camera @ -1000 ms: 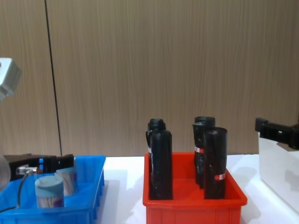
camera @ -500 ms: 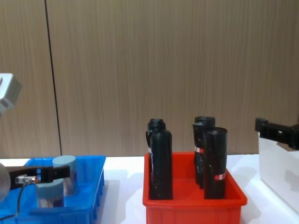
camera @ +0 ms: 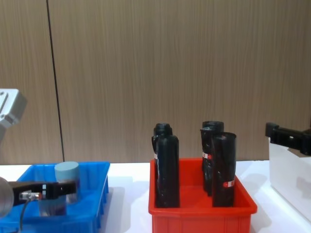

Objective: Pick the cotton swabs from the blue box and place them into the white box.

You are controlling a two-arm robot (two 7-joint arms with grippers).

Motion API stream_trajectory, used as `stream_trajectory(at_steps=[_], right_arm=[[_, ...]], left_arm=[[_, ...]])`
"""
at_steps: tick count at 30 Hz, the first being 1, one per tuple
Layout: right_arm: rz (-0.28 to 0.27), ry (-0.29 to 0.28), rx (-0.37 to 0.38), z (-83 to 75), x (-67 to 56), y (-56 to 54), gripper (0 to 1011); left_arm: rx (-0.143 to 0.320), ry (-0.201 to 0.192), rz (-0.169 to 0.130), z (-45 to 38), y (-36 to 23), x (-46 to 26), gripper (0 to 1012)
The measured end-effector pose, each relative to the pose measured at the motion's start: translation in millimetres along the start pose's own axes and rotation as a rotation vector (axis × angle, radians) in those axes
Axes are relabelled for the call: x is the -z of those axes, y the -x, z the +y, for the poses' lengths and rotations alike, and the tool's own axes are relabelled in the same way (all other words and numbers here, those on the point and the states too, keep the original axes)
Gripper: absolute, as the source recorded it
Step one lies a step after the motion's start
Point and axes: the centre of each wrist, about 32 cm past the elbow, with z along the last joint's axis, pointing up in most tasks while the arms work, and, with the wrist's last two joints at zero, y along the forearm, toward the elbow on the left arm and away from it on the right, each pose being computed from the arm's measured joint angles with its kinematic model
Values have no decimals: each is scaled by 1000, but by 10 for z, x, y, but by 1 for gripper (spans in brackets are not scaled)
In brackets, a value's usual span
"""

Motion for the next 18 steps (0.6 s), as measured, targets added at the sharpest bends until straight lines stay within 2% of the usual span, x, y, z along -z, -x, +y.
stream_trajectory(at_steps=[11,16,18], right_arm=[[0,0,0,0,0,0,1002],[0,0,0,0,0,0,1002],[0,0,0,0,0,0,1002]], left_arm=[[56,-14,0,-102,-78,119,1004],[65,-19,-1,-128,-98,155,925],[68,-19,-5,-134,-106,167,859]])
